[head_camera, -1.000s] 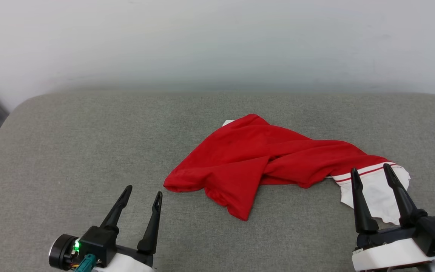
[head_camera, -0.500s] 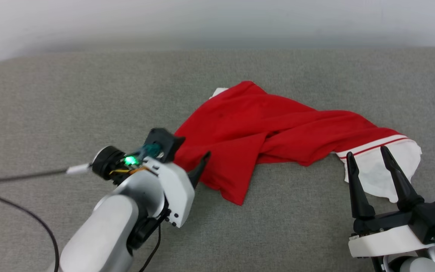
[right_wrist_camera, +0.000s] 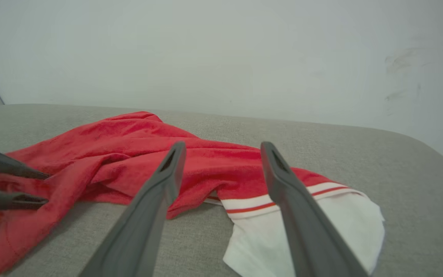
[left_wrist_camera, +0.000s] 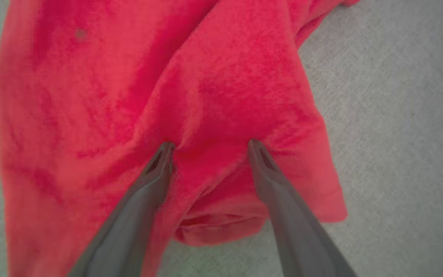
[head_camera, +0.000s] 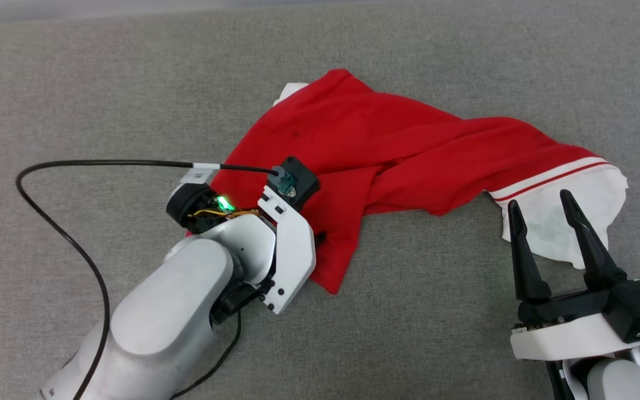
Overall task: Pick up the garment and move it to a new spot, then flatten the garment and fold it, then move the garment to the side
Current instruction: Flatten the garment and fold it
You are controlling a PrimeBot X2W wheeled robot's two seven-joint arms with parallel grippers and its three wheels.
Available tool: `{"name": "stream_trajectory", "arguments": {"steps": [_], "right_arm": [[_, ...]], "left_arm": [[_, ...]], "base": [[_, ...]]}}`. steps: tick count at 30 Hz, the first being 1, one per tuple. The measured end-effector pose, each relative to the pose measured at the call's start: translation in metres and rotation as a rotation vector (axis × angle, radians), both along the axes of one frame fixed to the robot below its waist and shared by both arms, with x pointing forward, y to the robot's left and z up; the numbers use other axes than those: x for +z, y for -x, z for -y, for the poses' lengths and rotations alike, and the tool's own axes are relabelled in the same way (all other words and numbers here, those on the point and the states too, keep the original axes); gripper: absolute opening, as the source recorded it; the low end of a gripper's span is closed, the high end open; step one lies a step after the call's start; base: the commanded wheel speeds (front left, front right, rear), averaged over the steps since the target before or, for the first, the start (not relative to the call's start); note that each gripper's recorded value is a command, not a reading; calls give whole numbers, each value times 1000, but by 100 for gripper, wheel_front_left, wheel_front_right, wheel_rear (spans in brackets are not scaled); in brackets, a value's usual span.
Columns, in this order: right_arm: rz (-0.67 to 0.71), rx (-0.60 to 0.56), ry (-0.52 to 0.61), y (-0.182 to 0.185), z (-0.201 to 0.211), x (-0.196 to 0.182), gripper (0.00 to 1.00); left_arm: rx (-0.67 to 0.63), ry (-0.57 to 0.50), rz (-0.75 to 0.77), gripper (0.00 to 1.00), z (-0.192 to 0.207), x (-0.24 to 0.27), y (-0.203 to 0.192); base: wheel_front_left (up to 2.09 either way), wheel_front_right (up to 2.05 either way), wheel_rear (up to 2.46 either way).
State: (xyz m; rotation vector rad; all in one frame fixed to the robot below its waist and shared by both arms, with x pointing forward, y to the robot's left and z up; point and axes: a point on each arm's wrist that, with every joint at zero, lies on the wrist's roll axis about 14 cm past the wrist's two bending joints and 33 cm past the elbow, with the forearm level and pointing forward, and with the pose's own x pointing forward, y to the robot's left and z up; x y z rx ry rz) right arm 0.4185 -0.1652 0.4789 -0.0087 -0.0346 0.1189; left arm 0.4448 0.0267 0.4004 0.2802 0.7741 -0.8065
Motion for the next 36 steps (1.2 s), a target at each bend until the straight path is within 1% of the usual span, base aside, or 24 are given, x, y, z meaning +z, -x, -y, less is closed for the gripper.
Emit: {"name": "stream_trajectory", "arguments": {"steps": [2,3,4,10,12,14,18,23,25,30,35,36], "right_arm": [[-10,-4,0,-1,2,-4,100],[-13,-6,0,-2,2,-5,100],[-17,-6,0,-2,2,-6,100],[-6,-2,-5,2,1,-1,100],[11,-2,-7,3,0,6,100],[31,-5,-8,6,1,14,100],[67,-16,-8,13,5,28,100],[123,-41,-13,25,13,49,100],[137,-46,-14,29,15,55,100],[150,-66,-11,40,22,60,100],[148,-78,-9,43,26,60,100],[148,-79,-9,44,26,60,100]], "left_arm": [[-23,-10,-36,100,4,-11,5],[-25,-6,-41,36,5,-13,4],[-29,-4,-44,0,6,-14,3],[-68,20,-58,0,16,-8,17],[-102,32,-43,0,23,0,27],[-140,65,-23,0,35,15,38],[-264,86,-3,0,59,33,77],[-407,123,-75,0,85,37,150],[-440,123,-104,0,90,35,171],[-476,88,-163,0,93,17,199],[-480,90,-200,0,99,7,210],[-479,93,-202,26,101,5,212]], "base": [[0,0,0],[0,0,0],[0,0,0],[0,0,0],[0,0,0],[0,0,0],[0,0,0],[0,0,0],[0,0,0],[0,0,0],[0,0,0],[0,0,0]]}}
